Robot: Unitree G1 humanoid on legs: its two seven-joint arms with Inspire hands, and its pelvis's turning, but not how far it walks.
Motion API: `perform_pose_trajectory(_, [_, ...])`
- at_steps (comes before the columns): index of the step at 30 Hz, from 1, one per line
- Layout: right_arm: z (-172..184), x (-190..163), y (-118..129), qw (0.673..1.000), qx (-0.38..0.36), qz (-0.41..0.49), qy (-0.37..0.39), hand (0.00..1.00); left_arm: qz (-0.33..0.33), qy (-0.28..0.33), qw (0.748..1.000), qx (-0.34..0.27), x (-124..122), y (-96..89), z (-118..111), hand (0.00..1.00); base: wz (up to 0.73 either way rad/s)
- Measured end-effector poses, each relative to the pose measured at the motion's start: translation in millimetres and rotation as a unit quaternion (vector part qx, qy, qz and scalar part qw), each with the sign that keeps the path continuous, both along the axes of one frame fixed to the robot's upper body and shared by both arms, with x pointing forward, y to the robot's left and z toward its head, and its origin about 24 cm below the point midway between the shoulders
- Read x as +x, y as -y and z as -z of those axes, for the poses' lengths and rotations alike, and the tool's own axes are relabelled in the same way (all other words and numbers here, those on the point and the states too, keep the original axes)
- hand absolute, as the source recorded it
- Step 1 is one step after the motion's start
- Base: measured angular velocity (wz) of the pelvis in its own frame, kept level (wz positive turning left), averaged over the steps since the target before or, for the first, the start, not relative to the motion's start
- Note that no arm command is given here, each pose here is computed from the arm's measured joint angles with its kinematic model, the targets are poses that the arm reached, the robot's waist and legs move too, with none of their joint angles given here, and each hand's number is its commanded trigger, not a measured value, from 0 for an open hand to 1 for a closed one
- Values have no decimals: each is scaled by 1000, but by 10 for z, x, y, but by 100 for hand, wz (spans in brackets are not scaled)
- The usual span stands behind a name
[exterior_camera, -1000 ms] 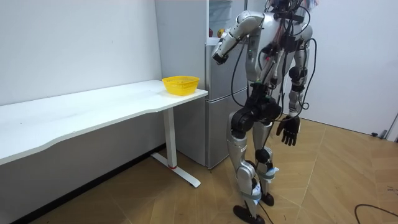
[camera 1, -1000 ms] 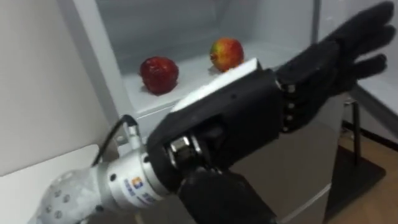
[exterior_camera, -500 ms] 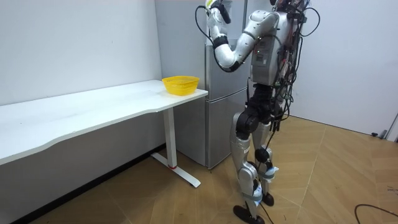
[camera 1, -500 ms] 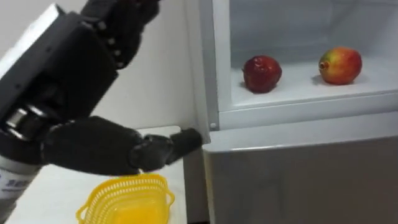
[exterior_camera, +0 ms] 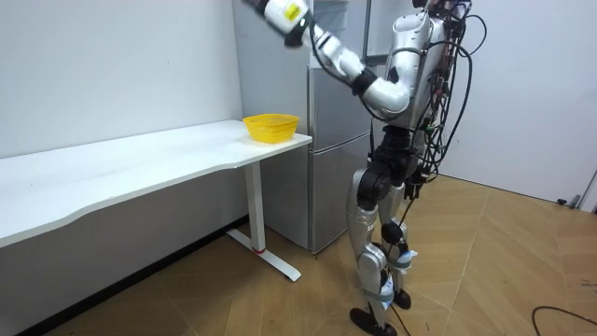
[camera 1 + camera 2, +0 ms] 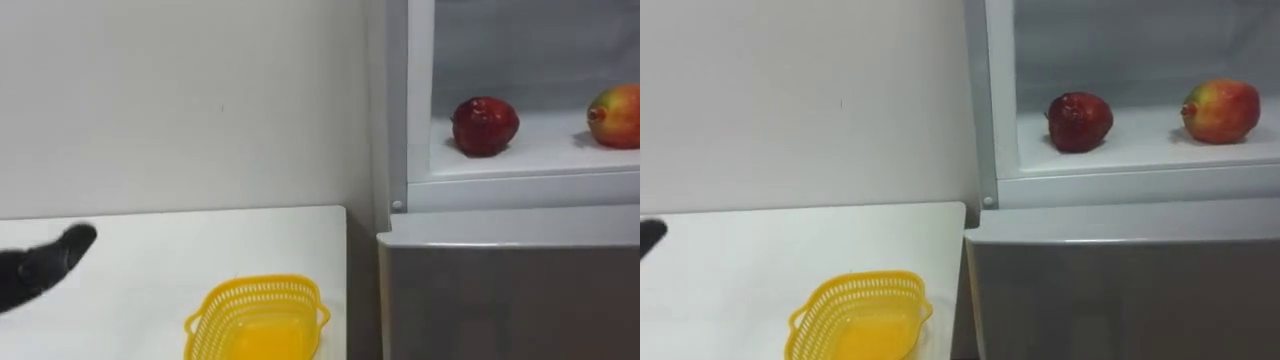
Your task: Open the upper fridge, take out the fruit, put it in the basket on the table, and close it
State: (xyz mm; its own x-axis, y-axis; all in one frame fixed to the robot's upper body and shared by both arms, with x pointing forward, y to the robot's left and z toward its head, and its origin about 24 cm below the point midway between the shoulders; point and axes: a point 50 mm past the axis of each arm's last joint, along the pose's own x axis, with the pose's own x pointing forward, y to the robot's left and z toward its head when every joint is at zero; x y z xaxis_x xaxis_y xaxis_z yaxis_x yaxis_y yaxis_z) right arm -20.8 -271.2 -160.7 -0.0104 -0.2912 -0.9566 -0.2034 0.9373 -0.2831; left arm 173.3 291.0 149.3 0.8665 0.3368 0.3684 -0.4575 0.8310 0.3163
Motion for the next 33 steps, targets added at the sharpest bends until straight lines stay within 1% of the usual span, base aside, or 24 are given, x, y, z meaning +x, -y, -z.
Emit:
perform_pose_trajectory(2, [12, 47, -35, 1000, 0, 3, 7, 0, -27, -88, 993, -69, -76, -32, 482, 0, 11])
perform_pose_trajectory(3, [14, 50, -46, 1000, 1, 3, 8, 0, -31, -110, 990, -83, -100, -32, 594, 0, 16])
perform_pose_trajectory(4, [19, 51, -62, 1000, 3, 4, 8, 0, -40, -145, 982, -111, -159, -36, 790, 0, 11])
perform_pose_trajectory(5, [20, 51, -66, 1000, 4, 4, 9, 0, -48, -160, 978, -122, -190, -43, 881, 0, 9])
perform_pose_trajectory(7, [21, 52, -65, 1000, 2, 7, 9, 0, -92, -212, 960, -161, -325, -103, 1204, 0, 5])
perform_pose_trajectory(8, [21, 56, -64, 1000, 1, 7, 10, 0, -105, -223, 954, -168, -353, -123, 1279, 0, 0])
perform_pose_trajectory(10, [17, 70, -53, 1000, -1, 8, 13, 0, -159, -263, 928, -211, -499, -193, 1580, 0, 0])
perform_pose_trajectory(11, [16, 74, -51, 1000, -1, 10, 14, 0, -172, -274, 920, -221, -543, -208, 1660, 0, -5])
perform_pose_trajectory(13, [15, 76, -50, 1000, -1, 11, 15, 0, -231, -327, 877, -268, -802, -247, 2010, 0, -9])
perform_pose_trajectory(14, [14, 75, -48, 1000, -2, 11, 15, 0, -244, -342, 863, -280, -881, -245, 2102, 0, -8])
perform_pose_trajectory(15, [14, 77, -46, 1000, -2, 12, 14, 0, -268, -369, 837, -302, -1032, -228, 2264, 0, 0])
perform_pose_trajectory(17, [15, 44, -55, 1000, 3, 14, 9, 0, -300, -415, 788, -340, -1317, -146, 2509, 0, 2])
perform_pose_trajectory(18, [15, 41, -57, 1000, 4, 14, 8, 0, -308, -425, 776, -351, -1383, -121, 2565, 0, 0])
perform_pose_trajectory(20, [20, 46, -71, 1000, 11, 18, 1, 0, -334, -467, 726, -378, -1651, -7, 2754, 0, 0])
perform_pose_trajectory(21, [21, 48, -75, 1000, 14, 19, 2, 0, -339, -478, 715, -382, -1705, 22, 2794, 0, 0])
perform_pose_trajectory(22, [22, 26, -76, 1000, 14, 21, -2, 0, -348, -501, 689, -391, -1822, 84, 2877, 0, 0])
perform_pose_trajectory(23, [22, 7, -80, 1000, 14, 21, -6, 0, -353, -516, 673, -395, -1901, 126, 2920, 0, -3])
perform_pose_trajectory(25, [29, -4, -106, 1000, 16, 20, -12, 0, -358, -551, 632, -411, -2089, 275, 3015, 0, 0])
perform_pose_trajectory(26, [38, -16, -138, 999, 20, 21, -15, 0, -350, -574, 618, -408, -2164, 327, 3043, 0, 0])
perform_pose_trajectory(28, [48, -24, -173, 999, 27, 22, -18, 0, -328, -610, 608, -387, -2219, 392, 3068, 0, 0])
perform_pose_trajectory(30, [52, -3, -182, 999, 30, 21, -16, 0, -294, -645, 608, -358, -2222, 442, 3088, 0, 0])
perform_pose_trajectory(31, [56, 24, -190, 999, 31, 20, -13, 0, -265, -666, 612, -334, -2178, 467, 3102, 0, 0])
perform_pose_trajectory(32, [57, 26, -194, 999, 31, 19, -13, 0, -249, -676, 616, -320, -2145, 479, 3109, 0, 0])
perform_pose_trajectory(33, [60, 28, -204, 999, 32, 14, -14, 0, -215, -692, 624, -291, -2066, 505, 3123, 0, -5])
